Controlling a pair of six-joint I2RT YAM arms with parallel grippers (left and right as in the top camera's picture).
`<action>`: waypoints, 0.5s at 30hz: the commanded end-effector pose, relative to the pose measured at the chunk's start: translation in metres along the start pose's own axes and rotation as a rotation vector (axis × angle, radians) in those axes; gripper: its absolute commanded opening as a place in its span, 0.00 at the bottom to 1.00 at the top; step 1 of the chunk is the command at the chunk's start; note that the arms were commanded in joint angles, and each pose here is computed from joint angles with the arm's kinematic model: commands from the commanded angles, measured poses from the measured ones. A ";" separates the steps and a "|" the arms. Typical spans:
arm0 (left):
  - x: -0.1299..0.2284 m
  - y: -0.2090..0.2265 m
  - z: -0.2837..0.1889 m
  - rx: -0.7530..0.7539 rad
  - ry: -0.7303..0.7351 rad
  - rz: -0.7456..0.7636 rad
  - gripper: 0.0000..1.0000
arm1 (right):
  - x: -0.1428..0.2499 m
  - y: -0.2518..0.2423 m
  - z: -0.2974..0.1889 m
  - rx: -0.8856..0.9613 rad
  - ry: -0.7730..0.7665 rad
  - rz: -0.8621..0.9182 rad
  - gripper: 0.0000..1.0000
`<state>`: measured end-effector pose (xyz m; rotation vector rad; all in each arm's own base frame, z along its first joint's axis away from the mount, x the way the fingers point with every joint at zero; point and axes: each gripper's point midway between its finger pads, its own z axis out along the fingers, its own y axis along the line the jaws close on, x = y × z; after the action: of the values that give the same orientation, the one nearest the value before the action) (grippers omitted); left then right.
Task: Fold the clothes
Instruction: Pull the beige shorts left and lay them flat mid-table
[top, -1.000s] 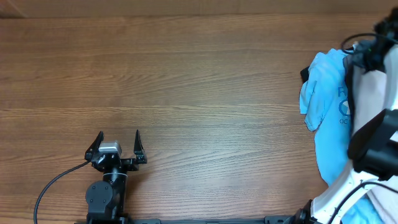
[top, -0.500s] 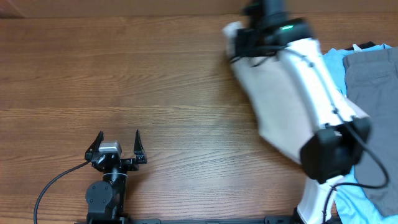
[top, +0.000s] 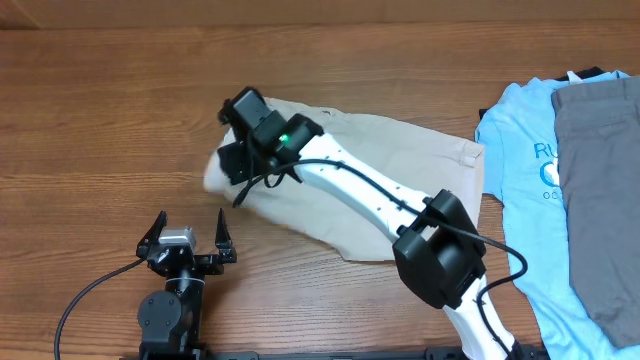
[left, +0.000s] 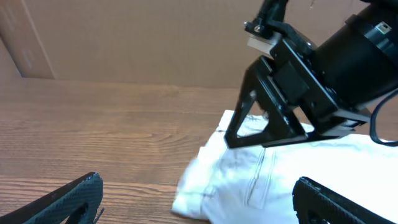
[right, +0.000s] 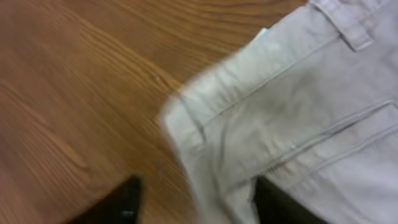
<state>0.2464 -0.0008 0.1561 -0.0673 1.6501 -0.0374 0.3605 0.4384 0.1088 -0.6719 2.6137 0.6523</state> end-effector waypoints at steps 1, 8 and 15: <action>-0.001 -0.003 0.000 0.014 -0.009 0.019 1.00 | -0.042 -0.015 -0.051 0.039 -0.123 -0.001 0.73; -0.001 -0.003 0.000 0.014 -0.009 0.019 1.00 | -0.050 -0.077 -0.170 0.130 -0.148 0.145 0.85; -0.001 -0.003 0.000 0.014 -0.009 0.019 1.00 | 0.023 -0.184 -0.251 0.308 0.045 0.445 0.99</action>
<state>0.2464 -0.0009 0.1561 -0.0670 1.6501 -0.0377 0.3853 0.1971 0.2397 -0.1268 2.7960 0.3876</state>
